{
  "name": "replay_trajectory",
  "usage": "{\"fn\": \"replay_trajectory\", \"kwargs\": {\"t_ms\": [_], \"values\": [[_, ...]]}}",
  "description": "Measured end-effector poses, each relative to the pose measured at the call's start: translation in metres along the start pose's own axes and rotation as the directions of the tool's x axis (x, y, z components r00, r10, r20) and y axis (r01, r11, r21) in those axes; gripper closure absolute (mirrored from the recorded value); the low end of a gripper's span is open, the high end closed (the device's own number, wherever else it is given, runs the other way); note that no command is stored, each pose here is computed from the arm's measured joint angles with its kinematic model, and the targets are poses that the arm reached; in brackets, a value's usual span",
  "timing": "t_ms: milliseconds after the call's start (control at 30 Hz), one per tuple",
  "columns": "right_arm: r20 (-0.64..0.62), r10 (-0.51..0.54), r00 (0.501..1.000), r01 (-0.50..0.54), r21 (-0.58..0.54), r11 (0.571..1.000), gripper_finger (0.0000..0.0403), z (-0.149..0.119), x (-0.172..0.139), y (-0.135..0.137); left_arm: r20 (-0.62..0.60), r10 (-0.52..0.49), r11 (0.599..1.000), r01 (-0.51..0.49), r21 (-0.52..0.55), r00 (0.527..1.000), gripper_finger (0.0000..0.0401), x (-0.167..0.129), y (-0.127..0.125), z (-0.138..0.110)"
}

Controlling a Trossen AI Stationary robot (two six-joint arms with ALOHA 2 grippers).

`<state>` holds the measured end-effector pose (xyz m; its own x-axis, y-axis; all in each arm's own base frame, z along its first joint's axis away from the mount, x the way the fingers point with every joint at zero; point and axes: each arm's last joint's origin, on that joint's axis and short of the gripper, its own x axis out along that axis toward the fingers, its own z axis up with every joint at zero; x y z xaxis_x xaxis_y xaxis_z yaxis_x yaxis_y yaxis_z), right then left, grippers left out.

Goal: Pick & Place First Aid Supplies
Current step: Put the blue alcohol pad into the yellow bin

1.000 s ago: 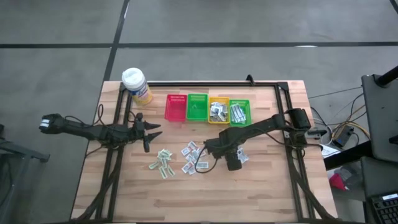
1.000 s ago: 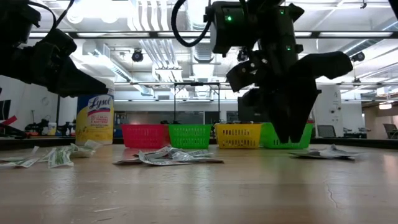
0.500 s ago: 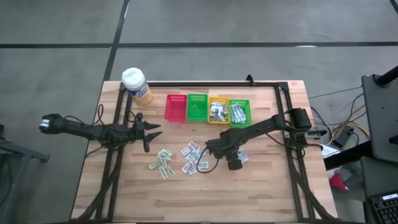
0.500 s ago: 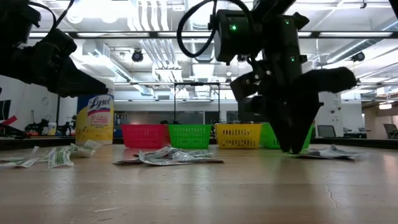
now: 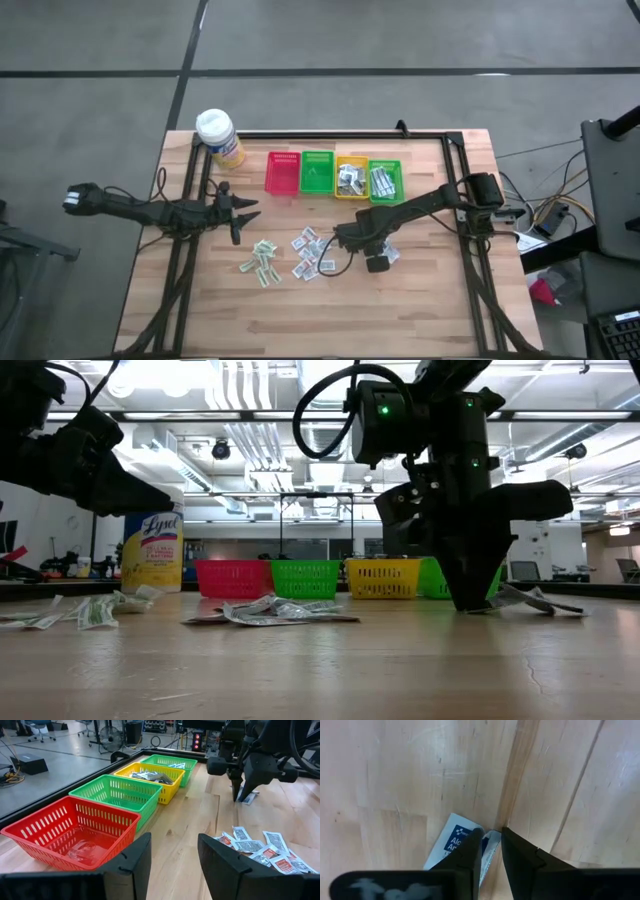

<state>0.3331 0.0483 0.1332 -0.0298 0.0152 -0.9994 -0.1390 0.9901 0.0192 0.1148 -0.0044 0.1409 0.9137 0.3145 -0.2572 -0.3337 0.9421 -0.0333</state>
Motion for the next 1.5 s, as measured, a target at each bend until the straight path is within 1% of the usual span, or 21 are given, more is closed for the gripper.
{"fn": "replay_trajectory", "kwargs": {"t_ms": [200,467,600,733,933,1067,1133,1333,1500], "values": [[0.007,0.000,1.000,0.000,0.000,1.000,0.0355,0.001,0.001,0.000,0.000,0.000,1.000,0.000,0.000,1.000,0.0243,0.000,0.000,0.000],[0.008,0.002,1.000,-0.003,0.038,0.999,0.0390,0.001,0.001,-0.006,0.000,0.000,1.000,0.000,-0.001,1.000,0.0243,0.000,0.000,0.000],[0.008,0.012,1.000,-0.012,0.063,0.998,0.0394,0.002,-0.002,-0.011,0.000,0.000,1.000,0.000,-0.003,1.000,0.0243,0.000,0.000,0.000],[0.007,0.013,1.000,-0.013,0.078,0.997,0.0394,0.006,-0.012,-0.018,0.000,0.000,1.000,0.000,-0.010,1.000,0.0243,0.000,0.000,0.000],[0.109,-0.003,0.994,-0.006,0.083,0.997,0.0394,0.014,-0.055,-0.030,0.000,0.000,1.000,0.000,-0.012,1.000,0.0243,0.000,0.000,0.000],[0.206,-0.014,0.979,-0.002,0.079,0.997,0.0394,0.018,-0.085,-0.040,0.001,0.000,1.000,0.000,-0.012,1.000,0.0243,0.000,0.000,0.000],[0.268,-0.027,0.963,0.006,0.076,0.997,0.0394,0.020,-0.103,-0.047,0.001,0.001,1.000,-0.001,-0.012,1.000,0.0243,0.000,0.000,0.000],[0.402,-0.067,0.913,0.037,0.083,0.996,0.0394,0.023,-0.145,-0.069,0.001,0.000,1.000,0.000,-0.012,1.000,0.0243,0.000,0.000,0.000],[0.484,-0.134,0.865,0.083,0.126,0.989,0.0394,0.023,-0.174,-0.095,0.001,0.000,1.000,0.000,-0.012,1.000,0.0243,0.000,0.000,0.000]]}}
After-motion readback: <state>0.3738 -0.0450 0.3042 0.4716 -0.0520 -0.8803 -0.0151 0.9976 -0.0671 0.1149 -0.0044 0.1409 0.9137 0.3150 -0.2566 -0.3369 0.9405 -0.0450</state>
